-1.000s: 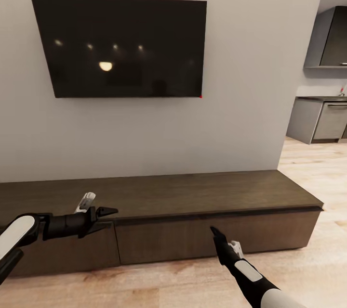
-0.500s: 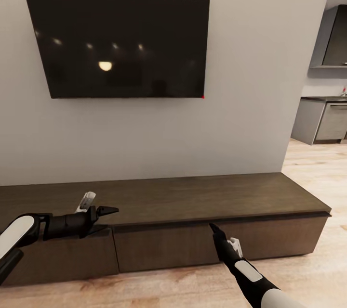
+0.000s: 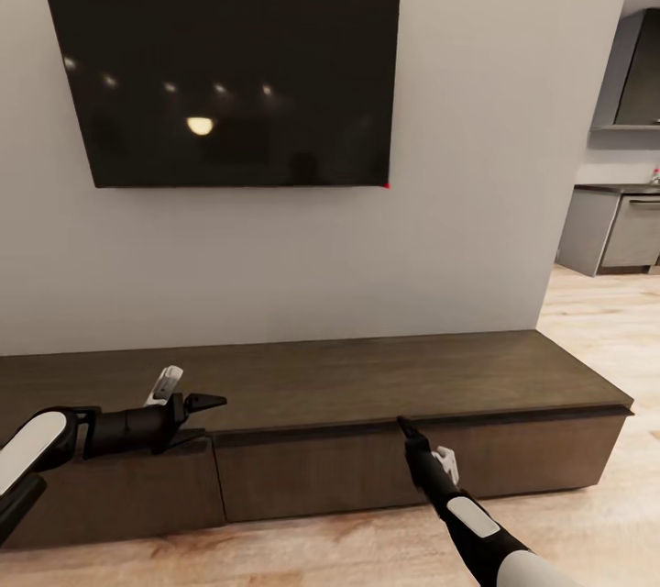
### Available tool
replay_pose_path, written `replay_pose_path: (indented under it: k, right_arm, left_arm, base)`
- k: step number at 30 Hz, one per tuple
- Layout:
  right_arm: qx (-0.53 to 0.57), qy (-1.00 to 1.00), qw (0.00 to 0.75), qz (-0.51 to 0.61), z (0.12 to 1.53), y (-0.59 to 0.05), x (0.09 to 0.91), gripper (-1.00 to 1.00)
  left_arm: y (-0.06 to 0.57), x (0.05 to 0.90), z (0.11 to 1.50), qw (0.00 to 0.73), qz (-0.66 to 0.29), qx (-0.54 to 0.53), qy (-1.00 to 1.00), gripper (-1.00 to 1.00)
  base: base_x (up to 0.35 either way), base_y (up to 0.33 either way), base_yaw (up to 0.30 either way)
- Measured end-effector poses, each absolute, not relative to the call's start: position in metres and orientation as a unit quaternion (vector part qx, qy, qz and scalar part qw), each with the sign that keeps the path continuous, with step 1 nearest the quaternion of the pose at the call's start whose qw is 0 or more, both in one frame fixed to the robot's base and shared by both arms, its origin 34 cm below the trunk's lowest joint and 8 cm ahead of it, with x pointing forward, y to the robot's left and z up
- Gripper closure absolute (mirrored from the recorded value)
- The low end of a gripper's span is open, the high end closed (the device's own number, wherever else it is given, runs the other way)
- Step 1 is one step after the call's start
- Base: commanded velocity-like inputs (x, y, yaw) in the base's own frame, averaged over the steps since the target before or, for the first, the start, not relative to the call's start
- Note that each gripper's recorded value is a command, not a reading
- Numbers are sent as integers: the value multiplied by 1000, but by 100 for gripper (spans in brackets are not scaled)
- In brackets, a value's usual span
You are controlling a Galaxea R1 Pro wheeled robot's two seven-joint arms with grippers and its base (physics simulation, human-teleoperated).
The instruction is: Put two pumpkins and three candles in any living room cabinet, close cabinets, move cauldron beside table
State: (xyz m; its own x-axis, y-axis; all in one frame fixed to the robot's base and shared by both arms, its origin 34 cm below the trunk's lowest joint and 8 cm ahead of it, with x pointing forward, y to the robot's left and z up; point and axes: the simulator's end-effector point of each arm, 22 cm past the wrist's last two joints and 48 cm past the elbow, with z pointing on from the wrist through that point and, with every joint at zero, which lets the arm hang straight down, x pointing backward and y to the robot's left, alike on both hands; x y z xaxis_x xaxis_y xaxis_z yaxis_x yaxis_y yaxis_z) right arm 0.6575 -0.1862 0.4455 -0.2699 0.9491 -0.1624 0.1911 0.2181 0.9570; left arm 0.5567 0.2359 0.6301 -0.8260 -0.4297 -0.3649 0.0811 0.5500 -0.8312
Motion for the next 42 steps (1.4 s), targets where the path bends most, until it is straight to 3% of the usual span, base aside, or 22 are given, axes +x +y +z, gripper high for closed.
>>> replay_pose_path:
  k: [31, 42]
  right_arm:
    - [446, 664, 415, 433, 418, -206, 656, -100]
    - [412, 629, 439, 492, 431, -195, 657, -100]
  left_arm:
    - [229, 561, 612, 252, -476, -115, 834, -100]
    - [229, 565, 590, 234, -474, -126, 839, -100]
  base:
    - [33, 0, 0]
    - [0, 0, 0]
